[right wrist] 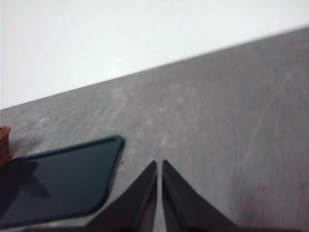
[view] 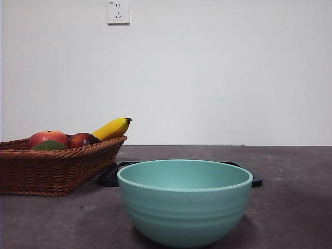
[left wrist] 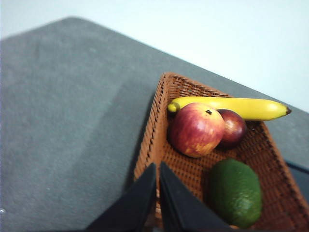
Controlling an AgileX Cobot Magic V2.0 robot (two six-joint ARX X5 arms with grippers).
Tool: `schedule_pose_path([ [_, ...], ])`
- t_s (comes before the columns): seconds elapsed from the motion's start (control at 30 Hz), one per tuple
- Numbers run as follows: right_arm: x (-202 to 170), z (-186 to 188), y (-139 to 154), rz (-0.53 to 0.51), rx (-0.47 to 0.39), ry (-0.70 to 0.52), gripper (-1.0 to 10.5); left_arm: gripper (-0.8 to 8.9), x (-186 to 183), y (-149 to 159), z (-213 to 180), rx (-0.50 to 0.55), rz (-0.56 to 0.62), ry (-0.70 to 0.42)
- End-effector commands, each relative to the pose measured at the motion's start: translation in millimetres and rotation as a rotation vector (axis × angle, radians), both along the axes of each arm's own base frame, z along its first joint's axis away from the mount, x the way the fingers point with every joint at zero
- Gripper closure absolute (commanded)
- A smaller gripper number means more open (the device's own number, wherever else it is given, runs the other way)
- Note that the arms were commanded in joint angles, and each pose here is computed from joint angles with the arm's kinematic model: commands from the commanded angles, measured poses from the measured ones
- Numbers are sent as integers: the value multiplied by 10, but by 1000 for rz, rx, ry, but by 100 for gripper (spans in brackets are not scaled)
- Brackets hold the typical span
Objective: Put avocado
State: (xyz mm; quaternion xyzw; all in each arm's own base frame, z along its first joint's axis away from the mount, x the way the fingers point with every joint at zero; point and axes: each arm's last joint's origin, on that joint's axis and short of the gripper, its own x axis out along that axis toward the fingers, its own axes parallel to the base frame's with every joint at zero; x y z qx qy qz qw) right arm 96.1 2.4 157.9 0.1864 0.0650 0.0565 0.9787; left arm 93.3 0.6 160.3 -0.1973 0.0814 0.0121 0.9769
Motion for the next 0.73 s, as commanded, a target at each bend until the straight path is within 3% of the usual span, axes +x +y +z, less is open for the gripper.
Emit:
schedule_pose_path([
  [0.03,-28,93,0,-8,71,11,938,804,-35,0,168,-66,7,-41],
  [0.3,-150,538,3,-5,66,-37,938,803,-95,-11,562,-70,-26,9],
  [0.4,-175,735,7,8,40,-19,938,803,-79,-27,741,-54,-87,43],
  [0.73,-3,1325,69,265,-63,181,938,803,103,-84,1254,34,-320,209],
])
